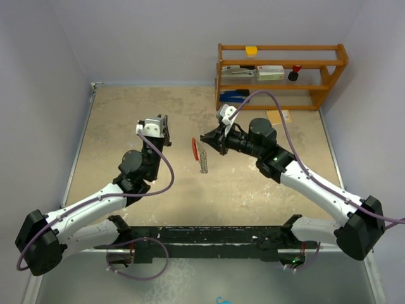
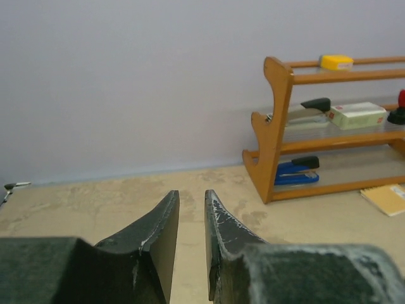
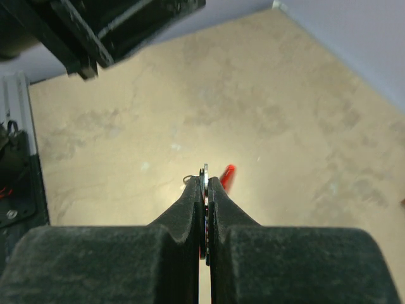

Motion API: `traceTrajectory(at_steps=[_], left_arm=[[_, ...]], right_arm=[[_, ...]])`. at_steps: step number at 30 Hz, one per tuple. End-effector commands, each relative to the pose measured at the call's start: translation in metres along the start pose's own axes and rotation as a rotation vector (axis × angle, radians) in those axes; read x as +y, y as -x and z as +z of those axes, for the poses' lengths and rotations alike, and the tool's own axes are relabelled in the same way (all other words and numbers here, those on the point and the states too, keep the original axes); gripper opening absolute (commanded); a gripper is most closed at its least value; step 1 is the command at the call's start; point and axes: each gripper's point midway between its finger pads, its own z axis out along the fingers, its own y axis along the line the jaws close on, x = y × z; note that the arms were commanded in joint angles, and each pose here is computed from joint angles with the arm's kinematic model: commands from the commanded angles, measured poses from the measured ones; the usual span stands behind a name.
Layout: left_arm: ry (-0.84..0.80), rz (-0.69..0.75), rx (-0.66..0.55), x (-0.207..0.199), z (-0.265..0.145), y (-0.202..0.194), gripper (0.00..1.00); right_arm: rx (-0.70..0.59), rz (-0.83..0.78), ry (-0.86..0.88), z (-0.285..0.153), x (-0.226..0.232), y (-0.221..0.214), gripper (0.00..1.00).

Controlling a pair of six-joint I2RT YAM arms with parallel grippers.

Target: Remove the keys from the keyring

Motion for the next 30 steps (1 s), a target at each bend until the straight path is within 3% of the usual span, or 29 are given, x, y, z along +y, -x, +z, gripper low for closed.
traceTrajectory(at_steps=[1, 6, 14, 20, 30], left_arm=[[-0.09, -0.02, 0.021, -0.01, -0.014, -0.013, 0.21], [-0.316, -0.104, -0.073, -0.034, -0.053, -0.028, 0.37], [-0.682, -0.078, 0.067, -0.1, -0.081, -0.076, 0.38], [-0.646, -0.236, -0.095, -0.095, -0.084, -0.052, 0.39], [-0.617, -0.255, -0.132, -0.095, -0.075, -0.044, 0.38]], right_arm=[[-0.022, 0.106, -0.012, -0.013, 0.013, -0.005, 0.0], [0.017, 0.11, -0.016, -0.023, 0.018, -0.023, 0.0], [-0.007, 0.087, 0.035, -0.022, 0.026, -0.022, 0.0], [-0.014, 0.081, 0.05, -0.022, 0.029, -0.023, 0.0], [-0.011, 0.069, 0.066, -0.024, 0.033, -0.03, 0.0]])
